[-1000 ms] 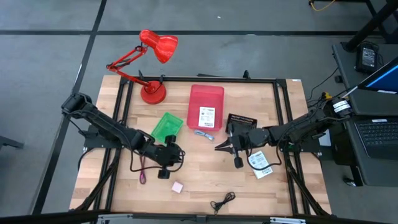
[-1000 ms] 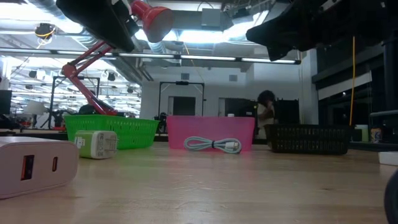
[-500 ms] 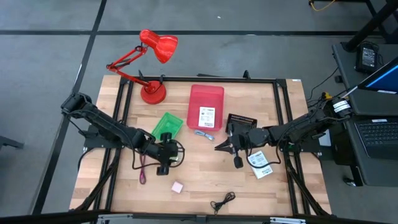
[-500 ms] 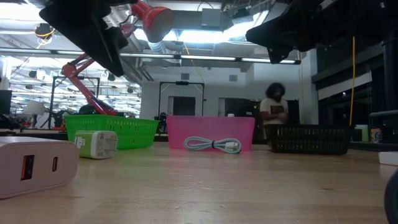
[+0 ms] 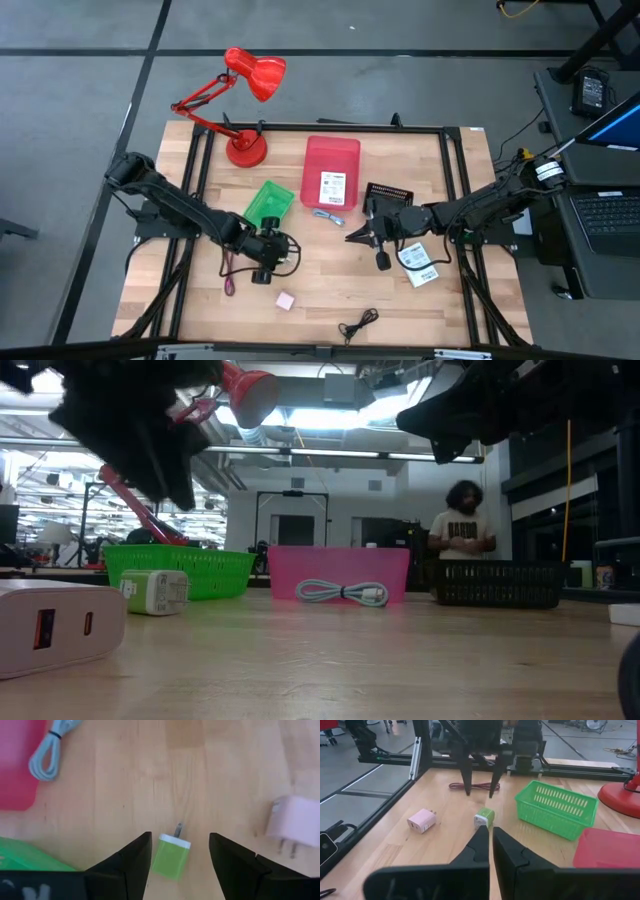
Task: Pick and place items into bin
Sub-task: Put the green charger adapter into the green bin
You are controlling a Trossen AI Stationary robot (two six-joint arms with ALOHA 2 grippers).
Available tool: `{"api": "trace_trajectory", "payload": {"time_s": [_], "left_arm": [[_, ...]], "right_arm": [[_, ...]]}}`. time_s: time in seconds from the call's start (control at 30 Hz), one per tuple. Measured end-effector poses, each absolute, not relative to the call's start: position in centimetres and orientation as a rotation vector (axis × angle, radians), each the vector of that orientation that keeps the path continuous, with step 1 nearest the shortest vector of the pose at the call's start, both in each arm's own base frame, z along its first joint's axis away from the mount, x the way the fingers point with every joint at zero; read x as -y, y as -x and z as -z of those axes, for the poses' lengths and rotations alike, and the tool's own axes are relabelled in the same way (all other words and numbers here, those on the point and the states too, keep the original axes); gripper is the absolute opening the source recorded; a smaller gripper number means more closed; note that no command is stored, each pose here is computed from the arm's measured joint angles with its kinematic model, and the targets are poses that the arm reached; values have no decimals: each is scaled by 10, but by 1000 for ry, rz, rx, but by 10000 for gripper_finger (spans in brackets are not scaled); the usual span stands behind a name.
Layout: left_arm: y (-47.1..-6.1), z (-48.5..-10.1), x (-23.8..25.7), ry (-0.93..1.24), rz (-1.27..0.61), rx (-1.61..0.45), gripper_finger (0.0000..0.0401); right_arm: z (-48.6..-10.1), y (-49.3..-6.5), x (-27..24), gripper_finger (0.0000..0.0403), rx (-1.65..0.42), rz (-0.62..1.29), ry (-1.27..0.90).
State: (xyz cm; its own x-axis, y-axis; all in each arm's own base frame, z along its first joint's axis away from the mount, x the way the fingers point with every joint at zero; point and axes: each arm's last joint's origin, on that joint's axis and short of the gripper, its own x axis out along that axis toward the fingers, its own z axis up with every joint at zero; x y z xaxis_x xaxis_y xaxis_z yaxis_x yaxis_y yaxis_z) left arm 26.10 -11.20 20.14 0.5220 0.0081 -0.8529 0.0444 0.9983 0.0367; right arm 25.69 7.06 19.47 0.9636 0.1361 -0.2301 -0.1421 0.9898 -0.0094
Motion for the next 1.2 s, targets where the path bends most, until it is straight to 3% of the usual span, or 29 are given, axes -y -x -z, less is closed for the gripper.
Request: {"api": "trace_trajectory", "payload": {"time_s": [0.57,0.9,1.2], "left_arm": [[-276,-148,113,-121,-11,-1210,189],[-278,-144,110,-192,85,-1235,145],[-278,-144,110,-196,88,-1235,145]], "right_arm": [[-195,-257,-71,6,-232,-140,28],[-194,-257,-71,6,-233,-141,32],[-194,-257,-70,6,-241,-141,34]]}}
